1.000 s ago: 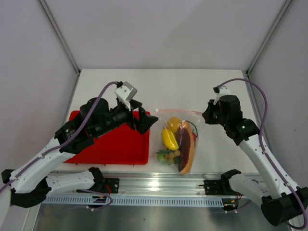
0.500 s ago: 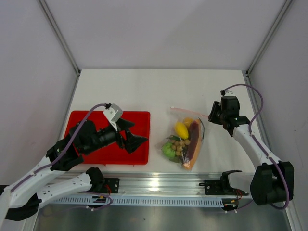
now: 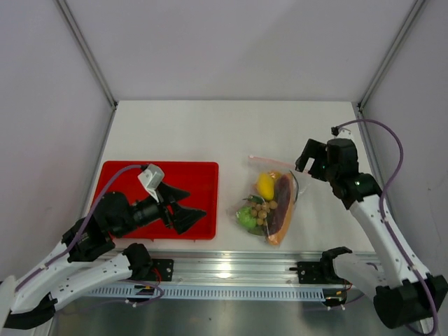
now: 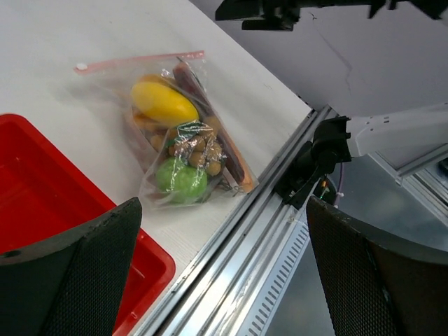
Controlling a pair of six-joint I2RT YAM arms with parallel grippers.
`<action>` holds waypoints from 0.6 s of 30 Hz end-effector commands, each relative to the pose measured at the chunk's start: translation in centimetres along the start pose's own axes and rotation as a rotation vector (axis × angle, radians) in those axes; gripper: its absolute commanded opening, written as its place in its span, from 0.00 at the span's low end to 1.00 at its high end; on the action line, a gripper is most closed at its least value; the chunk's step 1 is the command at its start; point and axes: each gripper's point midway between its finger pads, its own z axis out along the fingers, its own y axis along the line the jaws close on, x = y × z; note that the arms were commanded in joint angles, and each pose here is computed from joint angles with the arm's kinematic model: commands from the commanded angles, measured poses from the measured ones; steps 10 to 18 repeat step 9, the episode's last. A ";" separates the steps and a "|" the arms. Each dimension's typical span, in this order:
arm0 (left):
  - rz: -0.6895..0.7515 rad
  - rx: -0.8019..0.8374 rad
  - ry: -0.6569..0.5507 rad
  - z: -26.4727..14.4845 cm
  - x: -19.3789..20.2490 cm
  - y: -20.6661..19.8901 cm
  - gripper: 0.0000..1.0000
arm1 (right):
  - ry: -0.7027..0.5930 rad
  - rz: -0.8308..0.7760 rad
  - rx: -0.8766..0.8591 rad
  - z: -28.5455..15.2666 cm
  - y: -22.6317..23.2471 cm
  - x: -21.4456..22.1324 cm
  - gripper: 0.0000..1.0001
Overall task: Place the food in the zip-top bag and seal the zipper
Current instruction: Reset both arms
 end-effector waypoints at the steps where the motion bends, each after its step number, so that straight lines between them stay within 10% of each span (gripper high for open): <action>1: -0.112 0.058 -0.017 0.4 1.2 -0.7 1.00 | 0.055 0.122 -0.025 -5.1 1.6 2.8 0.99; 18: -0.255 0.206 -0.069 0.3 5.6 -1.1 0.99 | 0.035 0.137 -0.161 -11.2 2.1 6.4 1.00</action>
